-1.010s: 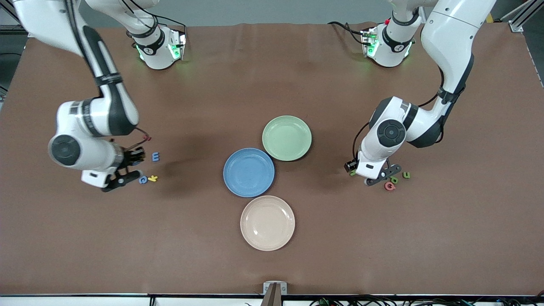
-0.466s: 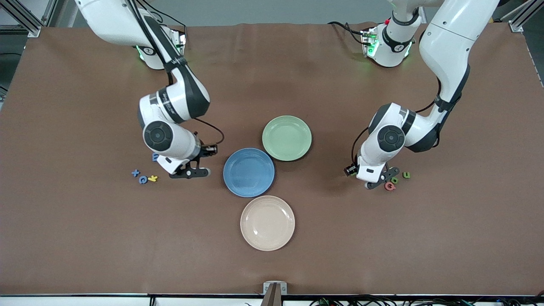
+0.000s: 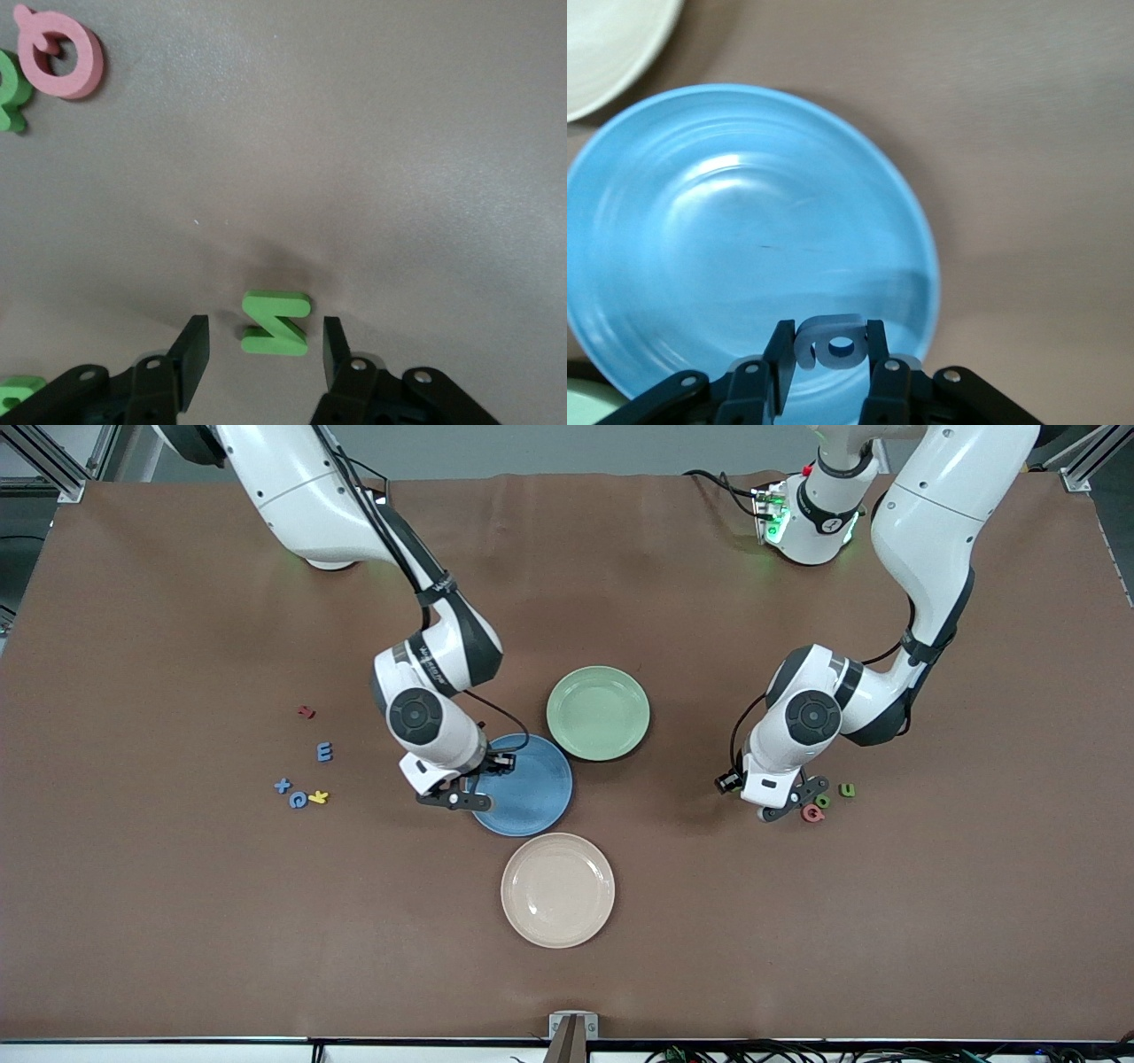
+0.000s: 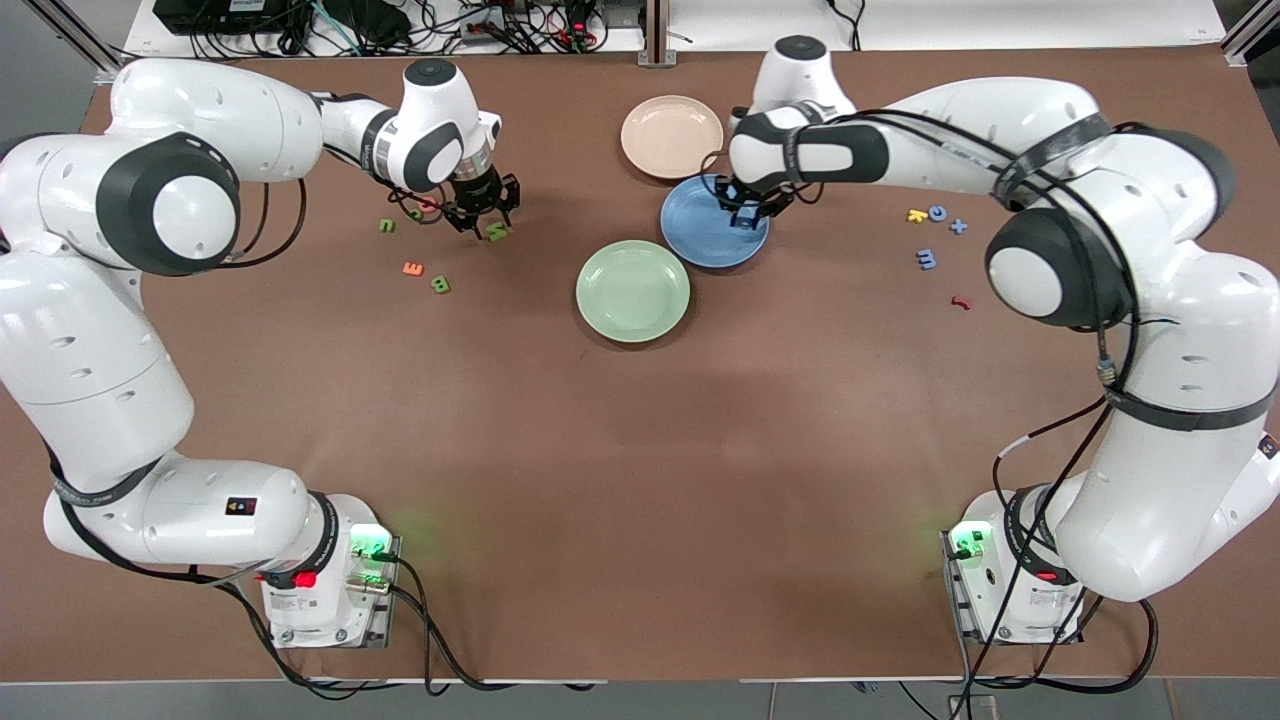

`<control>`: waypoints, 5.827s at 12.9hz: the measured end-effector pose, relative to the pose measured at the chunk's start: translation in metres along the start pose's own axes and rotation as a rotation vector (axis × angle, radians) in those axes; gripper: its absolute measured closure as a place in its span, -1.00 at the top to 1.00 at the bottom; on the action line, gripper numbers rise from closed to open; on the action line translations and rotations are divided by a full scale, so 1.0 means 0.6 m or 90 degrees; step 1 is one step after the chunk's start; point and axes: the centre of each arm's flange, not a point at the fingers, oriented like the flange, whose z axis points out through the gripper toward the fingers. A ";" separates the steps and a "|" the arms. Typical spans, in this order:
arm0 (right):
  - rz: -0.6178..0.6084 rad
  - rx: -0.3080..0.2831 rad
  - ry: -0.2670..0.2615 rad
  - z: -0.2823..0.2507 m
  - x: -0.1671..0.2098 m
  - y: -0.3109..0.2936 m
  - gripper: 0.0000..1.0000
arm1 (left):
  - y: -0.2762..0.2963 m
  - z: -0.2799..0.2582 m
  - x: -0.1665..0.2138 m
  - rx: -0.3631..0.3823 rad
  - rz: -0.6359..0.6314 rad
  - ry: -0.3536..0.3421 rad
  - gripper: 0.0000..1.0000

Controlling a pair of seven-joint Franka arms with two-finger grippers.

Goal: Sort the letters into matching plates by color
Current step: 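Release the blue letter on the blue plate while the left gripper grabs Z, then drop the green Z on the green plate while the right gripper returns, then grasp the blue X with the right gripper while the left gripper grasps B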

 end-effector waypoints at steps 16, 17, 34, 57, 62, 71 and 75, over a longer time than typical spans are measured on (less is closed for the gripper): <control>-0.017 -0.065 -0.094 -0.223 0.057 0.150 1.00 | 0.032 -0.048 0.029 -0.005 0.001 0.013 -0.30; -0.036 -0.069 -0.100 -0.263 0.075 0.210 1.00 | 0.044 -0.066 0.017 -0.007 0.010 0.015 -0.30; -0.214 -0.085 0.006 -0.109 0.131 0.626 0.98 | 0.229 -0.033 -0.381 0.022 0.028 -0.044 0.18; -0.287 -0.086 -0.008 0.001 0.112 0.660 -0.12 | -0.118 -0.091 -0.017 0.093 -0.033 0.012 0.62; -0.283 -0.085 -0.006 -0.001 0.114 0.666 -0.36 | -0.140 -0.045 -0.082 0.066 -0.075 0.019 0.62; -0.273 -0.081 -0.029 -0.075 0.106 0.573 -0.36 | -0.191 -0.008 -0.083 0.032 -0.103 0.018 0.42; -0.176 -0.096 -0.025 -0.121 0.074 0.392 -0.36 | -0.195 -0.001 -0.083 0.028 -0.106 0.013 0.30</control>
